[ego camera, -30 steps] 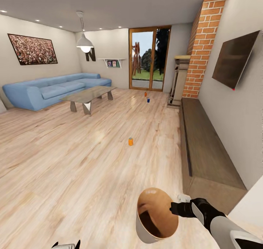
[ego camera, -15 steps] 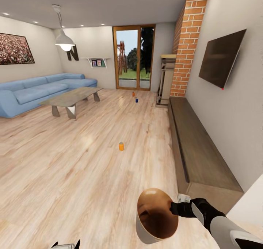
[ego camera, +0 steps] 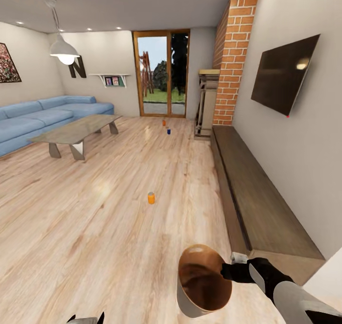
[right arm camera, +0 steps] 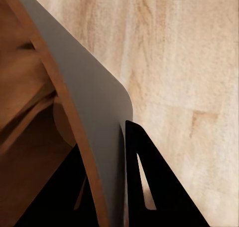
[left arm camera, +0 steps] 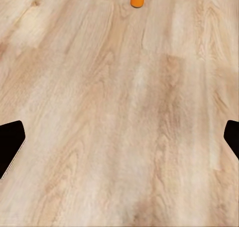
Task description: Put the three can of soda from the living room inside the tash can in the kitchen.
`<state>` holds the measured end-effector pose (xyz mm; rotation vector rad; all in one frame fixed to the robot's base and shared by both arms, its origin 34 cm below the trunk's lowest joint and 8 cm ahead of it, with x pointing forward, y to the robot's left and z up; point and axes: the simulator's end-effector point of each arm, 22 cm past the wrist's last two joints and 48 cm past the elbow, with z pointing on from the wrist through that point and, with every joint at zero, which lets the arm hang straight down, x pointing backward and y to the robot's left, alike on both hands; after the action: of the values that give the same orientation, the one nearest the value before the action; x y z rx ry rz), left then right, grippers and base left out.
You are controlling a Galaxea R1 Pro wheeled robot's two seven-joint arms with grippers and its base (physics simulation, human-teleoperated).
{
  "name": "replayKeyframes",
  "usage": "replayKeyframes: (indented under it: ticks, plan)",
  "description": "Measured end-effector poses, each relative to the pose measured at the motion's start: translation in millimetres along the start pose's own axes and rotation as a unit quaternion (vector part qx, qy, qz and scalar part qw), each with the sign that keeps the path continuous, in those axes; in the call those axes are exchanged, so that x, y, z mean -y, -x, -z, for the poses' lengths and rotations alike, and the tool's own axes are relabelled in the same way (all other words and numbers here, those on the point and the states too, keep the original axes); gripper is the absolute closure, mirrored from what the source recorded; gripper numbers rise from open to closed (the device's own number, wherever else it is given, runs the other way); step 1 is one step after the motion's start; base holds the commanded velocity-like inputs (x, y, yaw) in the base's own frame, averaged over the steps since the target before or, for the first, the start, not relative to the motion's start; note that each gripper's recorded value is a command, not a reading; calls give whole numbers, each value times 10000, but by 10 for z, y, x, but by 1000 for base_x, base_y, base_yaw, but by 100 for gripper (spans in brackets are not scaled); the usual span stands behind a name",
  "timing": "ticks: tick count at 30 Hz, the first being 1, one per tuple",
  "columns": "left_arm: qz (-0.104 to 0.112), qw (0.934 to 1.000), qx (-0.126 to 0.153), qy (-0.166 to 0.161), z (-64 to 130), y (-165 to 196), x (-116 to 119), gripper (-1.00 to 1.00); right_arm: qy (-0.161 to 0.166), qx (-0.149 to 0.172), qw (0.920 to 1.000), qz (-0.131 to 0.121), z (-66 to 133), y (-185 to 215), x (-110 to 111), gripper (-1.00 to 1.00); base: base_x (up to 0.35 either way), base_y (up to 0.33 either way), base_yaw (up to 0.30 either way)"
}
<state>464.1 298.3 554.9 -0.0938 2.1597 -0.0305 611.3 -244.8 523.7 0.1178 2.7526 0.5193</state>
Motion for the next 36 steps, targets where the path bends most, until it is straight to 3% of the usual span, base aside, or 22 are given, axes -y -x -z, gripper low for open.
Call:
replayKeyframes:
  ticks: [36]
  plan:
    - [-11,10000,-5,-2,-2,-3,-4,-100,21,13,10000,-19,0,5,-8,100,326,151,-55]
